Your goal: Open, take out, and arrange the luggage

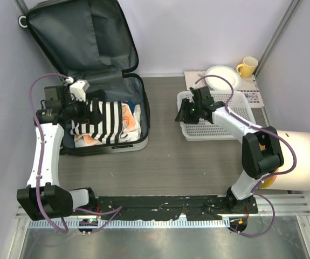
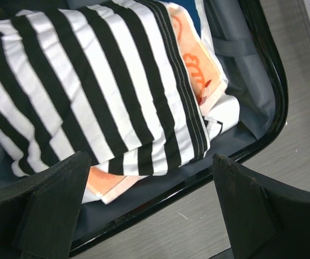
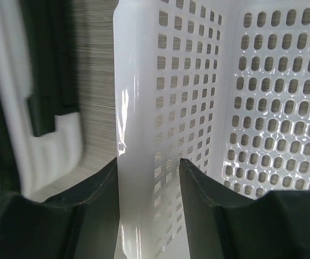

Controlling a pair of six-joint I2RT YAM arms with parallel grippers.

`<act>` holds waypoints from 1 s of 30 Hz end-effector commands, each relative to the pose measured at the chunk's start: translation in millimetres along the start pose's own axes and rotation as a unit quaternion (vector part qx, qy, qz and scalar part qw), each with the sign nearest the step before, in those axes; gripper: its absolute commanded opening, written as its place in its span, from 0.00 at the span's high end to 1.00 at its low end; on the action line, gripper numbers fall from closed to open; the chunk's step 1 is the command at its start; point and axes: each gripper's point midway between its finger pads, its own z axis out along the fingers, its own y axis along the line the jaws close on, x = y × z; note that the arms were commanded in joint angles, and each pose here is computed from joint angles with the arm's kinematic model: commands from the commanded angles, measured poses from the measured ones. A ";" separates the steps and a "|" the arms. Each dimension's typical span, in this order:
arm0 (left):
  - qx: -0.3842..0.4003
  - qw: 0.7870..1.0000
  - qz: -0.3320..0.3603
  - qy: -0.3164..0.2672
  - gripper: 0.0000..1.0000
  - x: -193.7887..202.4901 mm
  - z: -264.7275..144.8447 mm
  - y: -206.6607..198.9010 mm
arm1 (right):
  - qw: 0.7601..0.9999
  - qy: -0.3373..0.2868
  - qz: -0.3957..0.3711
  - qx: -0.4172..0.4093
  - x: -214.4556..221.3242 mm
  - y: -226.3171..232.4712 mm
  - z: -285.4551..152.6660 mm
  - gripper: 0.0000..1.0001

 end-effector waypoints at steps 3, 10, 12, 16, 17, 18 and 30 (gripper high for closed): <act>0.004 0.999 0.043 0.032 0.08 5.8 34.9 -17.9 | 0.989 -0.026 0.090 -0.118 -22.5 73.5 11.8 0.45; -0.015 0.995 0.070 0.067 0.28 22.3 76.1 -37.5 | 0.974 -0.031 0.125 -0.184 -36.1 116.6 17.6 0.38; -0.018 0.994 0.075 0.073 0.30 24.7 84.5 -43.6 | 0.972 -0.027 0.128 -0.194 -36.0 121.5 15.5 0.37; -0.038 0.990 0.089 0.099 0.29 41.0 102.7 -45.6 | 0.971 -0.047 0.115 -0.204 -45.1 126.4 1.7 0.35; -0.048 0.989 0.093 0.101 0.29 43.2 107.7 -43.2 | 0.970 -0.056 0.106 -0.209 -48.6 129.2 -6.3 0.35; -0.048 0.987 0.104 0.109 0.29 49.0 111.8 -45.4 | 0.971 -0.063 0.096 -0.209 -50.6 129.4 -9.8 0.35; -0.076 0.975 0.114 0.177 0.36 86.4 142.6 -27.5 | 0.973 -0.103 0.018 -0.204 -56.8 124.8 -42.6 0.34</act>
